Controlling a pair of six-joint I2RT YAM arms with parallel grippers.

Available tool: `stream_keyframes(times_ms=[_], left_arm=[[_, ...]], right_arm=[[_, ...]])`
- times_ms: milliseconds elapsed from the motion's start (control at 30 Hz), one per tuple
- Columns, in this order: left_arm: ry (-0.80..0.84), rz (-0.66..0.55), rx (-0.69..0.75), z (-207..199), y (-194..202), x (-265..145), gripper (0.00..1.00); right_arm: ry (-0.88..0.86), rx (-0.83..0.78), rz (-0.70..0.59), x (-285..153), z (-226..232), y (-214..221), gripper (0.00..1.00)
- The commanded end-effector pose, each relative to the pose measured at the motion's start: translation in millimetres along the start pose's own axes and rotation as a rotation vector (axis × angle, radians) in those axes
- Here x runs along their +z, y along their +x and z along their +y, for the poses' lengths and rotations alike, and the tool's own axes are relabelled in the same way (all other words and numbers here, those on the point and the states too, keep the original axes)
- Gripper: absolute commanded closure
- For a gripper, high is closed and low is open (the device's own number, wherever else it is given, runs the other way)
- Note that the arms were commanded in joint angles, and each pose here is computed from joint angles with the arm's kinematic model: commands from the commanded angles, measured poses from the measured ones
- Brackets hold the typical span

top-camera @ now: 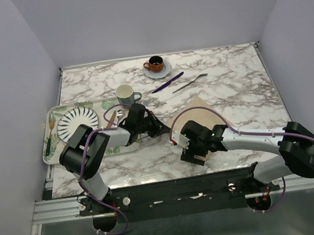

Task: Fold the napkin into a case and place the utensils inside
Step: Fold the rectangle-folded napkin at the center of the board, then smooth out the square-folded napkin at the center of the board.

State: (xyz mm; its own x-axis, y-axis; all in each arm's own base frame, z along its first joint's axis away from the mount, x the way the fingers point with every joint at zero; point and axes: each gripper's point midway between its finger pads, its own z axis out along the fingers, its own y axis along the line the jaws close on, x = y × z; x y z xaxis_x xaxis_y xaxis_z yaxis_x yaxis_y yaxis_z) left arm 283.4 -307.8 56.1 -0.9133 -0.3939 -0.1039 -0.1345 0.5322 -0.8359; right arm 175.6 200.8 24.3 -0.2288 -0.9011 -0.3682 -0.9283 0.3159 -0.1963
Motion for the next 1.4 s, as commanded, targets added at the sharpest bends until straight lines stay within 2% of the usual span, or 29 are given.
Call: stream_keyframes(times_ms=[0,733,833,867,967,1067,1167,1267,1300,1367], left_arm=[[-0.009,-0.048,0.018,1.3,-14.1,2.6,1.00],[-0.016,-0.052,0.038,7.1,-21.0,5.8,1.00],[0.008,-0.022,0.042,0.5,-16.2,3.3,0.77],[0.017,-0.019,0.050,-3.1,-15.5,1.1,0.63],[0.039,0.014,0.082,-13.7,-9.3,-11.3,0.51],[0.058,0.047,0.133,-22.5,1.2,-30.0,0.42],[0.093,0.064,0.215,-31.4,11.7,-52.3,0.39],[0.132,0.045,0.336,-41.3,13.2,-71.9,0.37],[0.149,0.018,0.366,-48.8,5.1,-76.9,0.37],[0.201,0.000,0.427,-65.4,-1.3,-82.4,0.42]], right_arm=[[0.001,-0.015,0.074,6.1,3.4,16.9,0.00],[-0.015,-0.018,0.062,4.7,6.1,14.9,0.00],[-0.019,-0.009,0.041,0.0,6.0,9.3,0.00],[-0.022,-0.009,0.016,-4.2,5.0,1.8,0.00],[-0.036,0.006,-0.085,-28.6,2.6,-25.0,0.00],[-0.059,0.012,-0.185,-54.9,4.6,-44.6,0.00],[-0.026,0.003,-0.288,-82.8,-3.2,-60.2,0.00],[0.008,0.040,-0.367,-104.5,-19.8,-68.8,0.00],[0.032,0.104,-0.373,-108.0,-38.6,-64.4,0.00],[-0.031,0.185,-0.412,-114.4,-52.7,-67.6,0.00]])
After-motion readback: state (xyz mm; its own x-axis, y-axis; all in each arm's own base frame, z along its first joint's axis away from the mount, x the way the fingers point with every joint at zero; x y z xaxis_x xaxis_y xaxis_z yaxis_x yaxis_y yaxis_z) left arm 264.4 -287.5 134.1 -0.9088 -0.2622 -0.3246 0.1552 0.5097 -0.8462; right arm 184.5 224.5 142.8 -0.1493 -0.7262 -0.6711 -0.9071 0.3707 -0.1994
